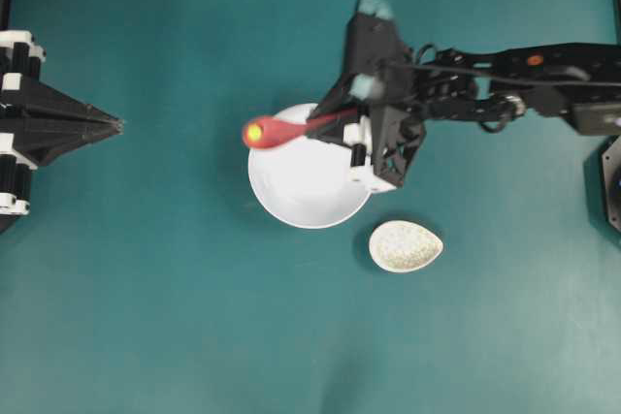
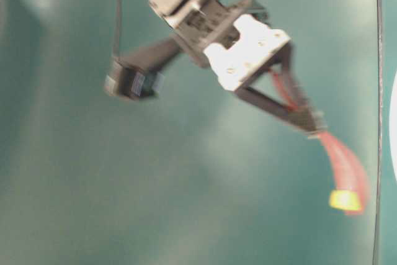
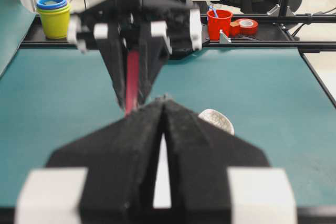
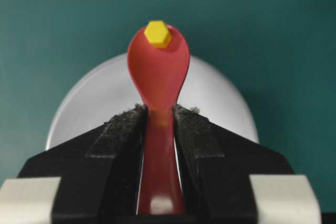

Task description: Scoop the yellow hexagonal prism block from the bowl with a spoon using the right arm.

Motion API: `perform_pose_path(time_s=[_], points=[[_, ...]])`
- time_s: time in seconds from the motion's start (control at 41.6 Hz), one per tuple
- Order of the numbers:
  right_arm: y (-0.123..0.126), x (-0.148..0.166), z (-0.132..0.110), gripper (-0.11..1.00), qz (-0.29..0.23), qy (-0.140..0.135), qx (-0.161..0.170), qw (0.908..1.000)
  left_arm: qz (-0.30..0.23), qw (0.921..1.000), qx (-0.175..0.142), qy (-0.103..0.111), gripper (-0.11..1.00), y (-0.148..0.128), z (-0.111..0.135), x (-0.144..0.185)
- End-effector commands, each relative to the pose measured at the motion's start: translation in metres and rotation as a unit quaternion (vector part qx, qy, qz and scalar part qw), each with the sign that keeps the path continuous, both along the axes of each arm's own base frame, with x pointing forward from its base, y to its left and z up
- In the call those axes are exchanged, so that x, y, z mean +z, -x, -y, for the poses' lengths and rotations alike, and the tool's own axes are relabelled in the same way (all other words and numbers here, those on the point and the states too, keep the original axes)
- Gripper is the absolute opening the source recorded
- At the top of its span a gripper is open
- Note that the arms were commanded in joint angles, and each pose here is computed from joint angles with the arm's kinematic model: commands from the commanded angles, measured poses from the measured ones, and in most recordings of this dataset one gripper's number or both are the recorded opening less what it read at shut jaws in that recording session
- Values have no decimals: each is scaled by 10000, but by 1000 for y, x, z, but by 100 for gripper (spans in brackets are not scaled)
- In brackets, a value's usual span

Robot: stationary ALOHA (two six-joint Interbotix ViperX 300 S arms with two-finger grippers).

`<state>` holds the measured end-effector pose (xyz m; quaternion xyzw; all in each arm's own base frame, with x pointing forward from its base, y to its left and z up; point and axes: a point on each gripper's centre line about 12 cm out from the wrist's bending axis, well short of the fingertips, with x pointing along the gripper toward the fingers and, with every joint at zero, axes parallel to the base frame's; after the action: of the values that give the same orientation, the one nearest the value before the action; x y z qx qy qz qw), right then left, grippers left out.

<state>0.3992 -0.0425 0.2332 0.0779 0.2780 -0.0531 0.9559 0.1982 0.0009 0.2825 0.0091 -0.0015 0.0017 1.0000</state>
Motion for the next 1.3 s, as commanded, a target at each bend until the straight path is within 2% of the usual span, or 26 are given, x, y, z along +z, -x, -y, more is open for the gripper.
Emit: perform_pose_path(time_s=[0.0,0.144,0.312,0.529,1.274], points=[[8,31,-3,23,726,166,-87,9972,130,9999,6,-16,0,-2,0,9],[27,45,-8,23,1487,395,-220,9878,130,9999,6,-16,0,-2,0,9],[49,57,-18,23,2002,510,-199,9782,123,9999,6,-16,0,-2,0,9],[64,60,-22,23,2108,495,-170,9761,138,9999,6,-16,0,-2,0,10],[64,60,-24,23,2121,448,-158,9761,54,10000,7,-16,0,-2,0,8]])
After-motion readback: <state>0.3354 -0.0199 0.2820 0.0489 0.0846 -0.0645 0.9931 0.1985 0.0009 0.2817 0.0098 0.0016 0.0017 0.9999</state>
